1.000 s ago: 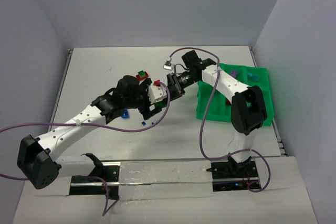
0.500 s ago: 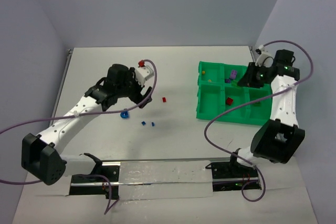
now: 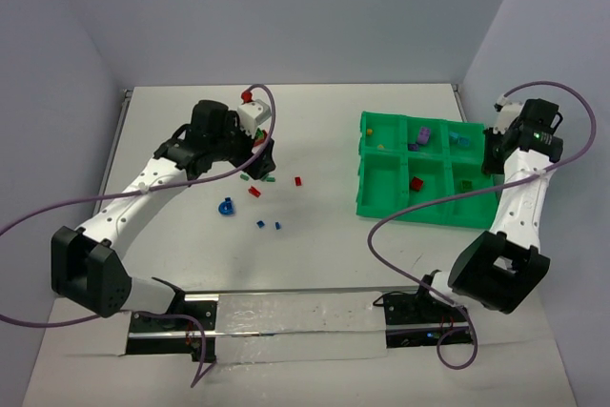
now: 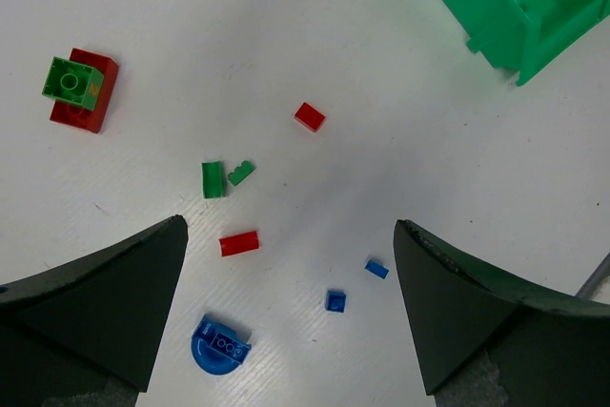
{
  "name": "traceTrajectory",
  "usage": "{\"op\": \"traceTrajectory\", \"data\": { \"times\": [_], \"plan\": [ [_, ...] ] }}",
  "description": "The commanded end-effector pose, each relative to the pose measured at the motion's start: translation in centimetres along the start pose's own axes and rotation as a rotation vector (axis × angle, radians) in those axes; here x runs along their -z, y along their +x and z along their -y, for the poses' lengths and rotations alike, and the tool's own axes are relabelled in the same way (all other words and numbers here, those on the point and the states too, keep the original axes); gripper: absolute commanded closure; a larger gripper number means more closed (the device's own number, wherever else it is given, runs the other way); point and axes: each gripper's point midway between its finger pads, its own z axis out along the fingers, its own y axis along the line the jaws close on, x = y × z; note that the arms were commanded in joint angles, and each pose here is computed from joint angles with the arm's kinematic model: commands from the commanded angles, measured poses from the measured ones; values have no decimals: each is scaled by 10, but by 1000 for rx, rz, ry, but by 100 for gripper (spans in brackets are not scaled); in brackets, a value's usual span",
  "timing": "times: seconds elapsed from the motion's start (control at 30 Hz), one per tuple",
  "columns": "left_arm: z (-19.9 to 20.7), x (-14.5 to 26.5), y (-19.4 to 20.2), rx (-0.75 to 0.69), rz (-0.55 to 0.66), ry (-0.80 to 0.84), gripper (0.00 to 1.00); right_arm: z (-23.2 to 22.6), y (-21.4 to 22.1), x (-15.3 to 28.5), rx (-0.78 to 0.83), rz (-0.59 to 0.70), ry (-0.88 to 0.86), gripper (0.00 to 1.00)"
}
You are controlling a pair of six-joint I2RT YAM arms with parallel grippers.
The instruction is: Sort the legos into containers by color
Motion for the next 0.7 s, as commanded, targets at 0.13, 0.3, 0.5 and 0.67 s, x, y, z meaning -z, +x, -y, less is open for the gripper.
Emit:
{"op": "traceTrajectory", "data": {
  "times": [0.13,0.3,0.5,0.67],
  "plan": [
    [-7,5,-21,12,24,-34,1,11,20,-37,-15,-77,43,100],
    [-20,3,-19,69,12,-59,1,9,25,-57,-22,-97,22,100],
    [-67,-2,-17,138,4,-215,1,-2,30,-80,-28,-127,-32,87],
    [-111,1,-25,110,19,-302,1,-4,32,-95,-15,-149,-33,66]
  ]
}}
